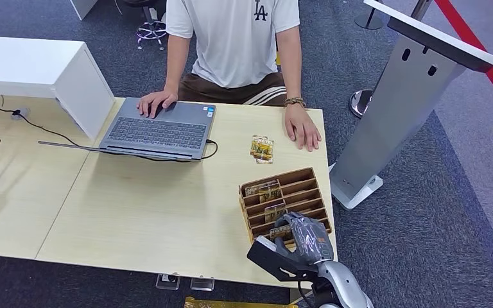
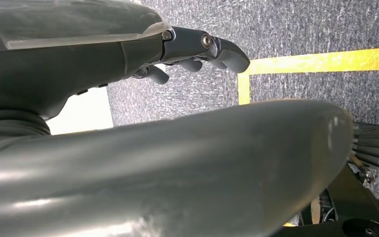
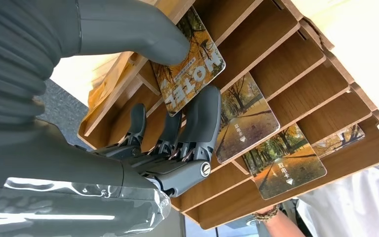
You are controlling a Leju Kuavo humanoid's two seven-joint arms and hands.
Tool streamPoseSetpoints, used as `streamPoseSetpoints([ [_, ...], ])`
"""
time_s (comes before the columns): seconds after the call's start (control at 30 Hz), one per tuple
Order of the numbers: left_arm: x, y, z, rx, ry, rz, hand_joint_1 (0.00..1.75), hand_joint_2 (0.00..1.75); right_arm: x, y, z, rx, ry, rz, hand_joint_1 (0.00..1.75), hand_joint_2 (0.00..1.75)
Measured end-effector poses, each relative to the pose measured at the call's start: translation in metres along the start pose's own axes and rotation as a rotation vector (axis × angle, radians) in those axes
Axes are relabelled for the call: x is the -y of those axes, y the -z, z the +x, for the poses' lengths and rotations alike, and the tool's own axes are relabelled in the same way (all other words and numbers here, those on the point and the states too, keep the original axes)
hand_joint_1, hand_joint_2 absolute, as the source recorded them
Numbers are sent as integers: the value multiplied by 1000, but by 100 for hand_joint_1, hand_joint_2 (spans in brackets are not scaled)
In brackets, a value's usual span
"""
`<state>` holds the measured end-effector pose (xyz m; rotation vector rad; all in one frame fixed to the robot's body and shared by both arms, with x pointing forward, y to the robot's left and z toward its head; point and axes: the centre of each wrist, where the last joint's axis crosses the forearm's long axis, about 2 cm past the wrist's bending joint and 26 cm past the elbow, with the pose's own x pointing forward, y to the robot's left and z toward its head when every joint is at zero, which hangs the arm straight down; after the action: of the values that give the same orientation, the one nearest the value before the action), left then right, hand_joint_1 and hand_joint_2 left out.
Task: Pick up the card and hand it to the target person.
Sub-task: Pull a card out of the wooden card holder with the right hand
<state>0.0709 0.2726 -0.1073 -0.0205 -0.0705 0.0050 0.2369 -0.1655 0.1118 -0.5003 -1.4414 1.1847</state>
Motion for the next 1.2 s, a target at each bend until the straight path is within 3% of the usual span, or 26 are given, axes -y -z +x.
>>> streamPoseSetpoints([
  [0.5,0,0,0,-3,0,2,0,0,-1,2,-3,-4,-1,6,99,175],
  [0.87,0,0,0,-3,0,-1,0,0,-1,3,-3,-9,0,8,143,175],
  [1.2,0,0,0,0,0,0,0,0,-1,3,-4,-13,2,8,155,175],
])
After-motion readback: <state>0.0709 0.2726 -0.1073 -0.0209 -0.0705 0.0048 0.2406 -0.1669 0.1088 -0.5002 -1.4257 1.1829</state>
